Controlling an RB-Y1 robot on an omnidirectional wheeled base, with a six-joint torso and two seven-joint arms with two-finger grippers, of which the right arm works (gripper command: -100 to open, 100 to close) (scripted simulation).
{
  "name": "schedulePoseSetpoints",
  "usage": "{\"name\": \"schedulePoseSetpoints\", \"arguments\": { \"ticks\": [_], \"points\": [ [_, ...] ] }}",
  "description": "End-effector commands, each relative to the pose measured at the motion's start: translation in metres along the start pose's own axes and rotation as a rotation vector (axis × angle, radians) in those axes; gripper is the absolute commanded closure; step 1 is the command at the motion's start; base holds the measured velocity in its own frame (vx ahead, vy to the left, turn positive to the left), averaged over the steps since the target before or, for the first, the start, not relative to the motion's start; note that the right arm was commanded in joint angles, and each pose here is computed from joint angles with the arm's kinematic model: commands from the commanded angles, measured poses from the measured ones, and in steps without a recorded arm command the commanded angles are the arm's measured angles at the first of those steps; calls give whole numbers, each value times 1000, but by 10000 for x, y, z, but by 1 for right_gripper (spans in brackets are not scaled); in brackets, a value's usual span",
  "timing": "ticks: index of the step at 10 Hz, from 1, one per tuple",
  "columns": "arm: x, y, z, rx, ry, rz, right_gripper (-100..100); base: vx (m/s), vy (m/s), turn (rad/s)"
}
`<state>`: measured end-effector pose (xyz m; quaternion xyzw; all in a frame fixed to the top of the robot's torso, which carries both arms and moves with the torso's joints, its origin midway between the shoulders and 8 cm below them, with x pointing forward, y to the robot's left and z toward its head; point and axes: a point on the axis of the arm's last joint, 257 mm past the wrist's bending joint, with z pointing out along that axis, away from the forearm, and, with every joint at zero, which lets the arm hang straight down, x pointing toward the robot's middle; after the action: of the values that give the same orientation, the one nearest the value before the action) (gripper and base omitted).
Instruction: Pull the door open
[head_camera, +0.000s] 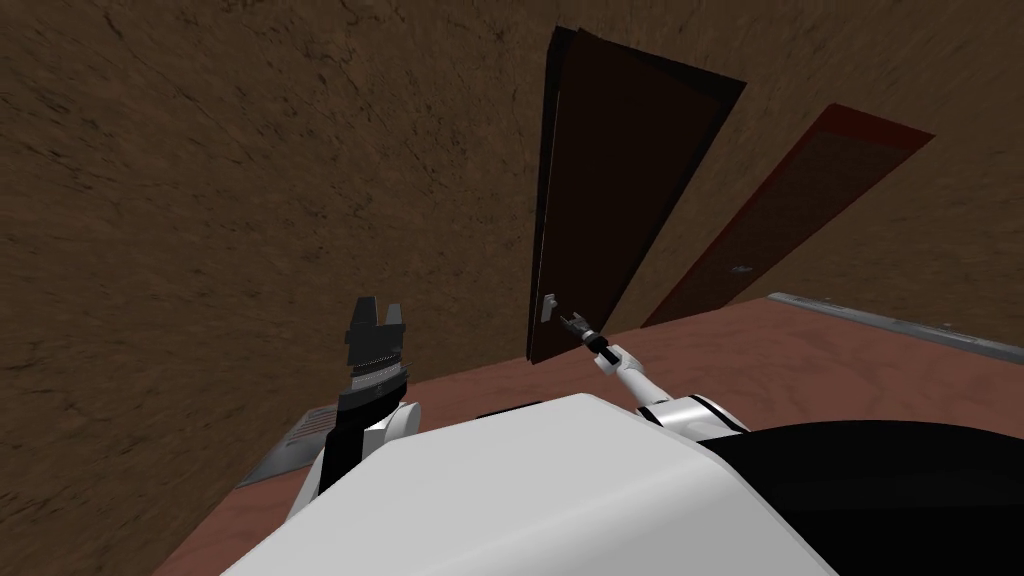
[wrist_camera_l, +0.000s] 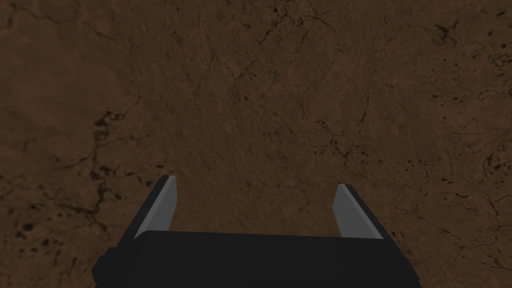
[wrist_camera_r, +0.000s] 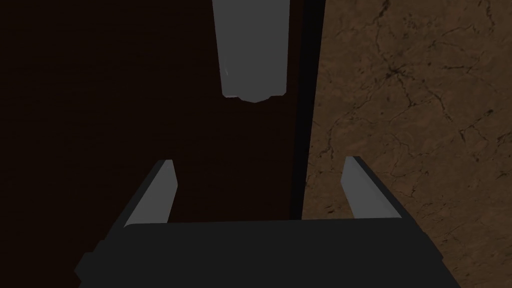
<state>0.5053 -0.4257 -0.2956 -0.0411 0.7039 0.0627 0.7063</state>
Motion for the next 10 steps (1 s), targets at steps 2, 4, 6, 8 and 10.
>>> {"name": "schedulePoseSetpoints", "arguments": {
  "ticks": [2,4,6,8,10],
  "points": [
    [0,-8,25,9,-1,-2,-100,167,21,39],
    [2,-16,48,19,-2,-3,-100,203,24,46],
    [5,-22,65,26,-2,-3,-100,188,8,42],
    [2,-19,62,24,-3,-3,100,33,3,2],
    [2,-19,62,24,-3,-3,100,-23,-7,5]
  ]
}}
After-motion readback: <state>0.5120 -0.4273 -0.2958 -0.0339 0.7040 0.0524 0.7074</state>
